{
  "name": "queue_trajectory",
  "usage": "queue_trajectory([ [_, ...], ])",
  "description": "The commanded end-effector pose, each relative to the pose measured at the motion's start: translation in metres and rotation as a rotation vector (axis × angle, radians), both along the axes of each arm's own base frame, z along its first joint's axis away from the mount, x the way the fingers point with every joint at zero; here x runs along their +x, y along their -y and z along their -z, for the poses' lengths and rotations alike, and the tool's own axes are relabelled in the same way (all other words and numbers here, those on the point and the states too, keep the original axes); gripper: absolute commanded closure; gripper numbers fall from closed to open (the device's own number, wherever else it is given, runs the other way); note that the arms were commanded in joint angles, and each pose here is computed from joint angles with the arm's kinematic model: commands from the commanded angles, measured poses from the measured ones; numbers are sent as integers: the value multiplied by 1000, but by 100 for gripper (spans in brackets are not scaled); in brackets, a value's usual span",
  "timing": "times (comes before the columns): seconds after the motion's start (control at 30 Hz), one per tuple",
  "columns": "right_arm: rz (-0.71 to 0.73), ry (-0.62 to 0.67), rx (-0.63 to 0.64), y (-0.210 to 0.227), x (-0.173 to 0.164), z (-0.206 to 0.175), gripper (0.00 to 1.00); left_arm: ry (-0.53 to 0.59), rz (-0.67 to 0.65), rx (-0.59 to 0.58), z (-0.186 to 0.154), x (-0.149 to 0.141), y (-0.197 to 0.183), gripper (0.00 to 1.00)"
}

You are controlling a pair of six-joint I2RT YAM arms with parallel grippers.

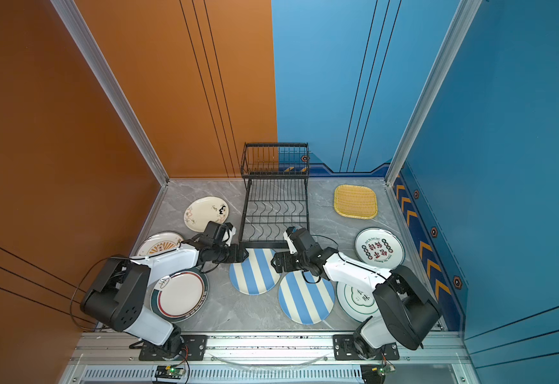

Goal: Load plates into a dish rack
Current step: Move the plate to the bottom-center of the table.

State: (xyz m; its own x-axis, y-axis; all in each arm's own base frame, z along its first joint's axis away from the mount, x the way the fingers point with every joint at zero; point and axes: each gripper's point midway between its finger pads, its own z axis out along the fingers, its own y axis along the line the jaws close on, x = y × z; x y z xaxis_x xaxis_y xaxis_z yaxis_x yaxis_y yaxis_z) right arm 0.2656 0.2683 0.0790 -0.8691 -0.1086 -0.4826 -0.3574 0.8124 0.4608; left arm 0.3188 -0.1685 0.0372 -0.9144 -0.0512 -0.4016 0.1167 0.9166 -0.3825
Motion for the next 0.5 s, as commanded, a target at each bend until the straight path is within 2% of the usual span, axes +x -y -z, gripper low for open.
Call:
queue_trajectory([
  [0.0,-24,-12,31,-16,0,8,7,-35,45,-19,6,-3,4,16],
  [0.47,-86,-63,13,-46,4,39,5,-81,87,-50,11,-23,7,17],
])
